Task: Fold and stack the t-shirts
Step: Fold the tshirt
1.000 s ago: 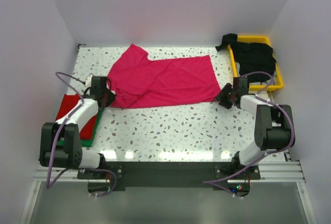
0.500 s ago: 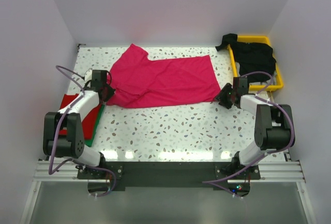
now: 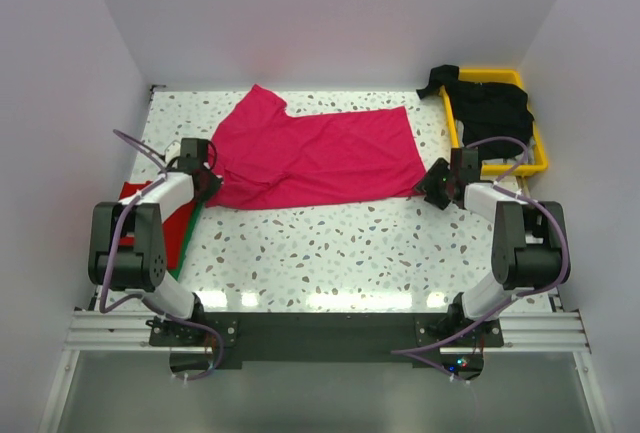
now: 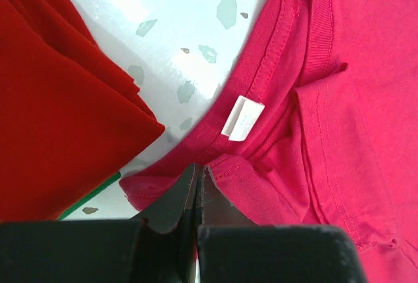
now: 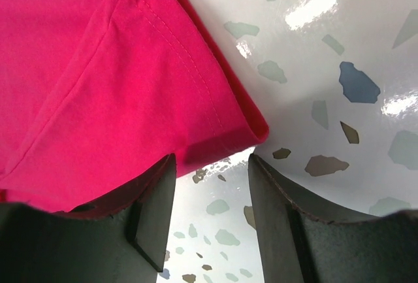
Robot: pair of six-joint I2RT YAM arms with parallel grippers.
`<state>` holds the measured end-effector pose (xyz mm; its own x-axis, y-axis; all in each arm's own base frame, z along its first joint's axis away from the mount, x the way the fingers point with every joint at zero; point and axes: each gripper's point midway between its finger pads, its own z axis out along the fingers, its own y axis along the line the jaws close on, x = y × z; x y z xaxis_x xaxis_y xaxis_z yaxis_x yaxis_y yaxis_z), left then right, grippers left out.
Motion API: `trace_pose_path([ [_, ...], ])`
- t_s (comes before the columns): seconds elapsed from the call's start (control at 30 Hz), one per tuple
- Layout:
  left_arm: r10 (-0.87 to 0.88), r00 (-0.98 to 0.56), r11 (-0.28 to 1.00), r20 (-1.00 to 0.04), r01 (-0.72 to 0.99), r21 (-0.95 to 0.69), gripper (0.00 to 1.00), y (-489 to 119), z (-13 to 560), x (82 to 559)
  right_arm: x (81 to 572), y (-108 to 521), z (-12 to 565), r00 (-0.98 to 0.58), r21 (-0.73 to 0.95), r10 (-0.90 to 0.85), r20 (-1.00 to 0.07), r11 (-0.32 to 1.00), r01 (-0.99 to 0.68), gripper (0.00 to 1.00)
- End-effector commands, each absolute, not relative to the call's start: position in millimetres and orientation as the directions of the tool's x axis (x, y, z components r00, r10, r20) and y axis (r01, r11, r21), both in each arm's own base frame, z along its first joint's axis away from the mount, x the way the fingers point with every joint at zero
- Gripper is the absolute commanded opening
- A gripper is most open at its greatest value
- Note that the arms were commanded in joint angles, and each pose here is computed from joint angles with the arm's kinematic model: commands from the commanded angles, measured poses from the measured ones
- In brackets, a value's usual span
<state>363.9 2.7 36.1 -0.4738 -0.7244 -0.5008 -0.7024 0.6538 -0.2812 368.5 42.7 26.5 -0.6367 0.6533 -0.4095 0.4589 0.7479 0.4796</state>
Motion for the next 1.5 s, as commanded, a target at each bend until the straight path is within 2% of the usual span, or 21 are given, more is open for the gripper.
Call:
trace_pose_path([
  [0.0, -0.731, -0.435, 0.636, -0.526, -0.713, -0.295, 0.00, 10, 45, 374, 380, 30, 34, -0.593, 0.451, 0.648, -0.477, 0.760, 0.468, 0.53],
  [0.17, -0.728, -0.434, 0.631, -0.530, -0.726, -0.273, 0.00, 14, 43, 372, 385, 20, 26, -0.576, 0.417, 0.653, -0.492, 0.757, 0.502, 0.51],
  [0.27, -0.725, -0.438, 0.629, -0.531, -0.735, -0.253, 0.00, 16, 41, 369, 388, 20, 22, -0.577, 0.413, 0.654, -0.489, 0.756, 0.507, 0.45],
  [0.3, -0.724, -0.439, 0.628, -0.532, -0.738, -0.246, 0.00, 18, 39, 369, 390, 20, 21, -0.578, 0.412, 0.654, -0.487, 0.756, 0.509, 0.36],
  [0.4, -0.723, -0.443, 0.625, -0.530, -0.746, -0.229, 0.00, 19, 36, 366, 390, 20, 19, -0.587, 0.404, 0.651, -0.481, 0.759, 0.511, 0.20],
  [0.6, -0.713, -0.431, 0.610, -0.552, -0.771, -0.186, 0.00, 29, 45, 357, 379, 16, 33, -0.589, 0.383, 0.639, -0.495, 0.769, 0.512, 0.06],
  [0.87, -0.700, -0.444, 0.606, -0.559, -0.783, -0.137, 0.00, 35, 51, 341, 358, 7, 54, -0.576, 0.389, 0.646, -0.501, 0.762, 0.517, 0.03],
  [1.47, -0.699, -0.467, 0.620, -0.542, -0.774, -0.132, 0.00, 30, 49, 287, 267, -6, 50, -0.585, 0.432, 0.720, -0.372, 0.692, 0.578, 0.06],
])
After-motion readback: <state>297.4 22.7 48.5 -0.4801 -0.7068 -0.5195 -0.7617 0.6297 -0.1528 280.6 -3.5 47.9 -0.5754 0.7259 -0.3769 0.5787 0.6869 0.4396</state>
